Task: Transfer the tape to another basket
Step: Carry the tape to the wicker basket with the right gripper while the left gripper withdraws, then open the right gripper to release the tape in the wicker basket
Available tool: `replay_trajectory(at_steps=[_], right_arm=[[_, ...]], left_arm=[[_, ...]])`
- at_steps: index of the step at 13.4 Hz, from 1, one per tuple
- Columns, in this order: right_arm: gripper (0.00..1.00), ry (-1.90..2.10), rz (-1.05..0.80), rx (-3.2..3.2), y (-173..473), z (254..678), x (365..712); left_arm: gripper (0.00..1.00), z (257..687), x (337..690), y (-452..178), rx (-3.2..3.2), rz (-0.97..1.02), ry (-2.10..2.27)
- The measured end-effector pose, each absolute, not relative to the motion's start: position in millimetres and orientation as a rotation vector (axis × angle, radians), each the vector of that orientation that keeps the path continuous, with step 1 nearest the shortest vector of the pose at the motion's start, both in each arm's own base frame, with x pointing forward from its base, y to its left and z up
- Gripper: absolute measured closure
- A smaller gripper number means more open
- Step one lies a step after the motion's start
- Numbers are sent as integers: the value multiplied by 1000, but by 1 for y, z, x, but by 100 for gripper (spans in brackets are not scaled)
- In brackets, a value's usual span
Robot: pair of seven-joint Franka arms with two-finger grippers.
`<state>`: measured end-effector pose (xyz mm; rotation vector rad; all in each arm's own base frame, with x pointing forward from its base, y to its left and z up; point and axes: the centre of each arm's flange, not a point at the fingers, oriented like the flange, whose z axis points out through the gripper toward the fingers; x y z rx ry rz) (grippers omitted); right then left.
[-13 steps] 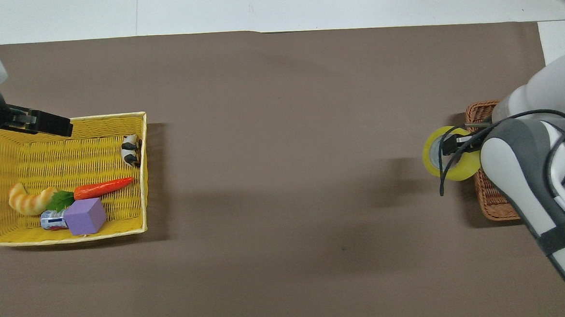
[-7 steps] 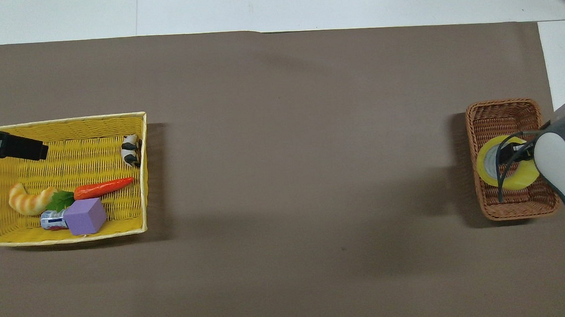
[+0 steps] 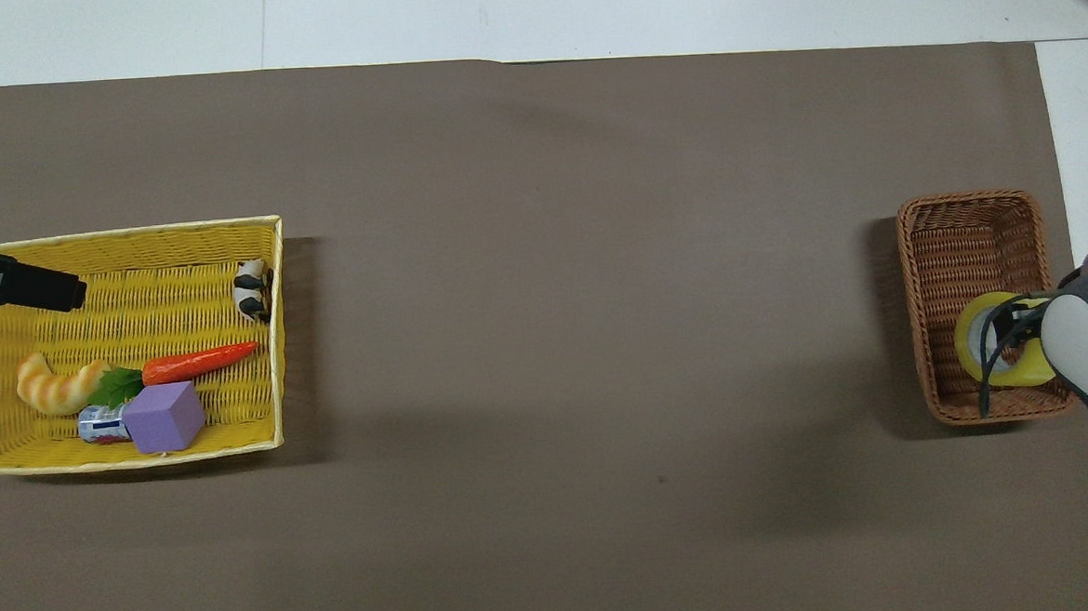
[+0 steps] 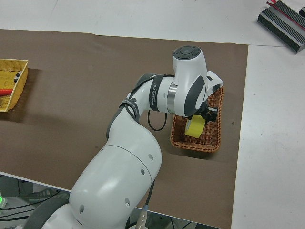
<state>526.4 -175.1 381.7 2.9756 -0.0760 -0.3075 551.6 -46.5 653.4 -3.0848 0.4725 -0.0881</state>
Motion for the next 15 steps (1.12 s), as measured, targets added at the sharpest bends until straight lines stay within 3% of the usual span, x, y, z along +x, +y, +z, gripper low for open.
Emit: replay_trajectory(at_steps=[4,11,15], right_arm=[[1,-65,-296,2978,-179,381,525],[0,-43,-278,2976,-171,387,529],[0,17,-120,2974,-143,433,558]], left_arm=[[0,653,552,-47,-3086,-89,470],[0,649,552,-45,-3093,-81,433],[0,649,553,-41,-3095,-81,419]])
